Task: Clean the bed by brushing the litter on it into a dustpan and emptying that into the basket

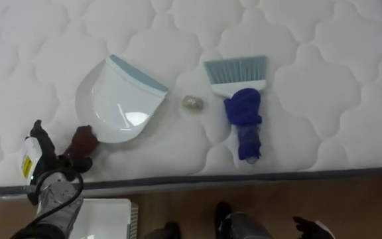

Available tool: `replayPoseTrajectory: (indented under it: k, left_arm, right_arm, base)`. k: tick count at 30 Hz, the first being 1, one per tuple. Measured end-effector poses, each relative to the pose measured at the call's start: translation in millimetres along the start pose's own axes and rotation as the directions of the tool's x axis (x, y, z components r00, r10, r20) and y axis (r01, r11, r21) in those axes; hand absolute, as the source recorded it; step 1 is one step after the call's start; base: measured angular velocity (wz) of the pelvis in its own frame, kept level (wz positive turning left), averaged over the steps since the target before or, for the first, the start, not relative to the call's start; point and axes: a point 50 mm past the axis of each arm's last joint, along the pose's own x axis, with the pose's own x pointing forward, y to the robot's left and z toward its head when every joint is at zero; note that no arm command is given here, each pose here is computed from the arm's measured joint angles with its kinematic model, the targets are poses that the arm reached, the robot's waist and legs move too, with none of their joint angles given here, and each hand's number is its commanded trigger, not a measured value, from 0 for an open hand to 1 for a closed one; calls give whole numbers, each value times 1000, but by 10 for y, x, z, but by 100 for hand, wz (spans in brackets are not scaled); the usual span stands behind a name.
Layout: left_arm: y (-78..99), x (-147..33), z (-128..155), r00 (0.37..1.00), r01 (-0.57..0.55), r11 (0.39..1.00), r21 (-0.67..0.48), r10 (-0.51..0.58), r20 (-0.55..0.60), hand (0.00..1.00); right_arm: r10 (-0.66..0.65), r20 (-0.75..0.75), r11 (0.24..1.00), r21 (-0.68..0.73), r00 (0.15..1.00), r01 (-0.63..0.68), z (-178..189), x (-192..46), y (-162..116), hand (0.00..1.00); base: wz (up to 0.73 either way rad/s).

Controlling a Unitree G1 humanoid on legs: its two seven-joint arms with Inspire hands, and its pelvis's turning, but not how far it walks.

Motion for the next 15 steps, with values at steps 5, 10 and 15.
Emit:
replayPoseTrajectory:
  k: [5,10,15]
  left_arm:
    - [-1,15,55,1000,-5,1000,-8,5,19,0]
    - [4,28,60,1000,5,1000,-18,-5,13,0]
    - [17,44,50,999,32,999,-14,-31,11,0]
  right_arm:
    - [3,10,1000,10,1000,-3,17,1,6,0]
    - [12,31,1000,-13,999,-11,57,2,16,0]
    - [17,41,1000,-13,999,-17,79,2,25,0]
  base:
    - [1]
    - [-2]
    - [0]
